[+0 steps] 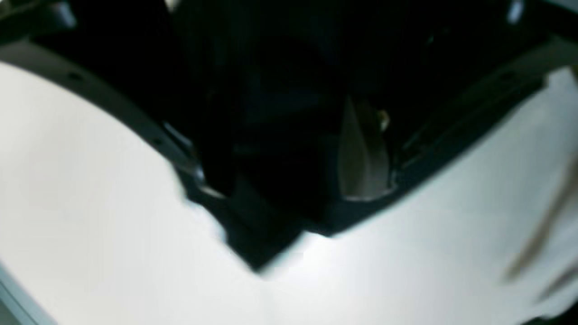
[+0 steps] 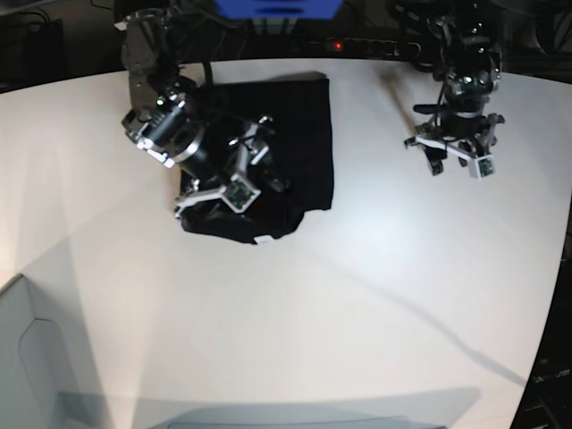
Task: Fold the T-shirt properly
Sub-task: 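Lay the folded end down with the right gripper and press it flat, then grasp the edges of the folded bundle with both grippers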
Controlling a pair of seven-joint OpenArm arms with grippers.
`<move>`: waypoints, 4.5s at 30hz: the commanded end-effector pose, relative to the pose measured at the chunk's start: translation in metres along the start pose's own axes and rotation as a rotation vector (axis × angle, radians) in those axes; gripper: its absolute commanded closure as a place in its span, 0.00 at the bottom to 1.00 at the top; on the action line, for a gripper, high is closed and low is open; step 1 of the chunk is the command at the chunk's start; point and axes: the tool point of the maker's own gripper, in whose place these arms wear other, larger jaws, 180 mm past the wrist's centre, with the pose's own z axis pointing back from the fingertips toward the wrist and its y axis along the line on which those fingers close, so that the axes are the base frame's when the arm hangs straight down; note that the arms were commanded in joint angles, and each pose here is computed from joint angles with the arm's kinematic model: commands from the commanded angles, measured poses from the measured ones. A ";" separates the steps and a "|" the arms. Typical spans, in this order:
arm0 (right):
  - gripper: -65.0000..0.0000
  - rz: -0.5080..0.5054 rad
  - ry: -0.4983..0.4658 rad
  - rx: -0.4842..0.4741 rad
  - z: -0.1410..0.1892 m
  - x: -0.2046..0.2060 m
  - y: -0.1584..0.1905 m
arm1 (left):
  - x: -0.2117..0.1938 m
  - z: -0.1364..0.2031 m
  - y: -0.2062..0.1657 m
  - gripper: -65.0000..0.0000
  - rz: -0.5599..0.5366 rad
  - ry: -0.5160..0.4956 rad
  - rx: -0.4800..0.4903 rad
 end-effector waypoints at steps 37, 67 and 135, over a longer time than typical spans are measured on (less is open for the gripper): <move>1.00 -0.008 -0.008 0.157 0.011 -0.006 0.065 | 0.015 -0.001 -0.016 0.48 0.069 -0.040 -0.076; 0.82 0.106 0.109 0.503 0.016 -0.051 0.171 | 0.006 -0.009 -0.020 0.48 0.092 -0.007 -0.098; 0.45 0.121 0.037 0.220 0.011 -0.020 0.068 | 0.031 0.020 -0.055 0.56 0.453 0.100 -0.359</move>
